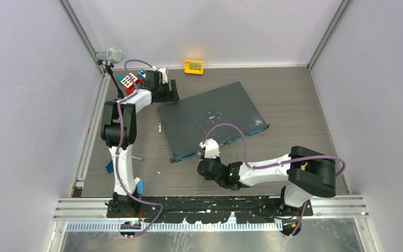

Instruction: Insert the plug into the switch port

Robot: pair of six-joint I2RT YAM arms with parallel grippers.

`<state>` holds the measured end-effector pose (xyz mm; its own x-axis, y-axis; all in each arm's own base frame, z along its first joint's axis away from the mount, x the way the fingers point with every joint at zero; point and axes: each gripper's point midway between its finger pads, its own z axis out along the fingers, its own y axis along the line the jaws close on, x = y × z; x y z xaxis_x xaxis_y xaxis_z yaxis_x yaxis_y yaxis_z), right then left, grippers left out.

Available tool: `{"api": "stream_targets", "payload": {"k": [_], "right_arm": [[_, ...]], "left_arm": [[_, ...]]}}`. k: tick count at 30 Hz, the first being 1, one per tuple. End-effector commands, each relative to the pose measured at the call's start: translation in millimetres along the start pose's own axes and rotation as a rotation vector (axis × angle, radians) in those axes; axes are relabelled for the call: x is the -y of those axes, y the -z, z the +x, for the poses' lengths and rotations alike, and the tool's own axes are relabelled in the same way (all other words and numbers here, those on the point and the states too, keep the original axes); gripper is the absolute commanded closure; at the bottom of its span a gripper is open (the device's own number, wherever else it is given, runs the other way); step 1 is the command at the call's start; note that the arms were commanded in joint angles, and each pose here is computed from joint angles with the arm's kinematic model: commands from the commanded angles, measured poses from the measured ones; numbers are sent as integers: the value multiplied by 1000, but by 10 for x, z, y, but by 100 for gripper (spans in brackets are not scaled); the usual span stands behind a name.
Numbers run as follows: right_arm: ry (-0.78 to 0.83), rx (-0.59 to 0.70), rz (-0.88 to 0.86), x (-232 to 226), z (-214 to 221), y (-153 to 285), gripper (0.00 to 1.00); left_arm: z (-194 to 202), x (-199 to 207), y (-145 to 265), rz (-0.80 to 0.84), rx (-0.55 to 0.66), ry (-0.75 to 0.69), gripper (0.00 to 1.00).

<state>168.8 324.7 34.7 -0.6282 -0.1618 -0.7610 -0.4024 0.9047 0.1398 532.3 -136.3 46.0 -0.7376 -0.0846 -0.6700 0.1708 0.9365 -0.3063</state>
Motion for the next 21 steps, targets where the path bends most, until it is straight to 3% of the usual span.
{"api": "stream_targets", "payload": {"k": [1, 4, 10, 21], "right_arm": [[-80, 71, -6, -21, -87, -52, 88], [-88, 69, -11, -20, -29, -90, 99], [-127, 74, -24, -71, 22, -176, 100], [-102, 99, 127, 121, -39, -245, 99]], "left_arm": [[76, 72, 29, 31, -41, -14, 26], [60, 68, 33, 30, -38, -14, 26], [68, 69, 29, 30, -40, -14, 26], [76, 97, 15, 35, -43, -19, 27]]}}
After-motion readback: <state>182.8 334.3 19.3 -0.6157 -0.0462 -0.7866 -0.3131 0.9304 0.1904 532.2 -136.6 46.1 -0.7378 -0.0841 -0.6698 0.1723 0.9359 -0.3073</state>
